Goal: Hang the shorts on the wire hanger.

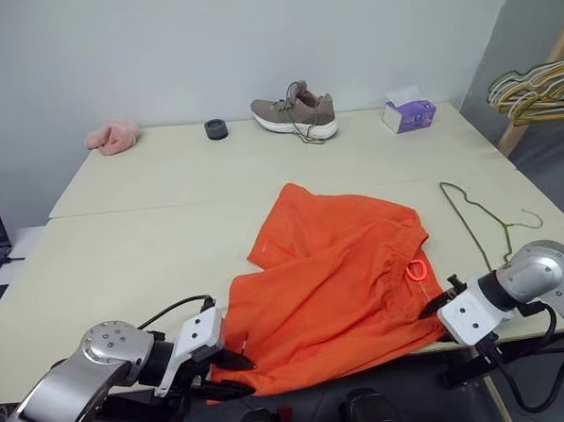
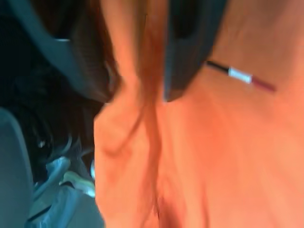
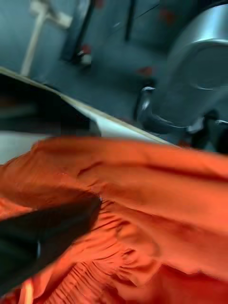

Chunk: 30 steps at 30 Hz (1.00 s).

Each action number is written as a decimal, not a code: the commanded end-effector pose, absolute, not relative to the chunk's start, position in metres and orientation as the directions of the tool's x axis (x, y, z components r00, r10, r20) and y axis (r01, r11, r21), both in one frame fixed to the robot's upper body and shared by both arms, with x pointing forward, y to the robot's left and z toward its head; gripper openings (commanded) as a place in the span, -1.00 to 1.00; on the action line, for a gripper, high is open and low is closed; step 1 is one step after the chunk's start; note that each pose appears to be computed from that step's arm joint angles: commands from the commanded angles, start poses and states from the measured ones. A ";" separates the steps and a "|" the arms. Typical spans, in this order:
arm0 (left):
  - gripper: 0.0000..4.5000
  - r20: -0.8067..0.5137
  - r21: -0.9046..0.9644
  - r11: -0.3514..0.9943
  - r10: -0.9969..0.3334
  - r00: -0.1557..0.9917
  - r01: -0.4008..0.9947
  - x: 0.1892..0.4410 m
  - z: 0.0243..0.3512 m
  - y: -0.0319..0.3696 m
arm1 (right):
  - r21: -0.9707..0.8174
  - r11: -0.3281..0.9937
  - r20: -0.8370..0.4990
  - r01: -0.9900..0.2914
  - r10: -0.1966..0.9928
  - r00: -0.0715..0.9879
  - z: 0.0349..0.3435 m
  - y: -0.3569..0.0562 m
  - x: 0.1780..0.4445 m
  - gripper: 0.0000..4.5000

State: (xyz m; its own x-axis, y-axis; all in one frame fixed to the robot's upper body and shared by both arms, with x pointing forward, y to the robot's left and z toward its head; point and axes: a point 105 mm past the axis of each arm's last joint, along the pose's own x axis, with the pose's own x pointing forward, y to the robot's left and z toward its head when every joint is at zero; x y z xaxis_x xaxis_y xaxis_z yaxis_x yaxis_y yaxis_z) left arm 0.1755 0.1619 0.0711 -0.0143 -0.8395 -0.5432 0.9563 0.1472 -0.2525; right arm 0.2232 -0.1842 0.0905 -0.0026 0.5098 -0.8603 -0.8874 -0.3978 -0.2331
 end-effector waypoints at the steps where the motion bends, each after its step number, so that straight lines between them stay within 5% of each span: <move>1: 0.41 -0.486 -0.232 0.148 -0.874 0.017 0.961 0.182 0.089 0.156 | -0.238 -0.294 -0.809 -0.926 0.587 0.021 0.116 -0.177 0.226 0.55; 4: 0.82 -0.452 -0.237 0.166 -0.891 0.043 0.957 0.185 0.096 0.155 | -0.208 -0.143 -0.743 -0.968 0.667 0.061 0.131 -0.176 0.231 1.00; 8: 0.82 -0.413 -0.221 0.196 -0.906 0.090 0.955 0.195 0.106 0.157 | -0.150 0.099 -0.626 -0.984 0.761 0.172 0.159 -0.183 0.245 1.00; 10: 0.82 -0.392 -0.198 0.227 -0.910 0.135 0.954 0.207 0.110 0.159 | -0.205 0.314 -0.518 -0.927 0.769 0.375 0.171 -0.190 0.274 1.00; 13: 0.82 -0.362 -0.171 0.252 -0.915 0.177 0.953 0.220 0.116 0.159 | -0.201 0.584 -0.405 -0.787 0.682 0.609 0.179 -0.202 0.315 1.00; 17: 0.82 -0.343 -0.155 0.235 -0.923 0.171 0.959 0.225 0.121 0.157 | -0.164 0.787 -0.390 -0.595 0.503 0.772 0.172 -0.221 0.354 1.00; 23: 0.82 -0.300 -0.078 0.197 -0.940 0.165 0.977 0.233 0.138 0.157 | -0.052 0.895 -0.510 -0.442 0.357 0.783 0.140 -0.239 0.388 1.00; 30: 0.82 -0.291 -0.032 0.212 -0.937 0.194 0.977 0.238 0.146 0.153 | 0.099 0.896 -0.591 -0.432 0.403 0.699 0.111 -0.232 0.395 1.00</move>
State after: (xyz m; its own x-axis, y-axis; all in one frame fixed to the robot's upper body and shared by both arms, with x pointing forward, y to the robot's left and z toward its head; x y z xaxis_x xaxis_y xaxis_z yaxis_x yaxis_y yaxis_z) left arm 0.2374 0.1563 0.1336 0.1859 -0.9312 -0.3135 0.9724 0.2202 -0.0776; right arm 0.3909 -0.2334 0.1032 0.6978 0.3915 -0.5998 -0.4217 0.9014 0.0979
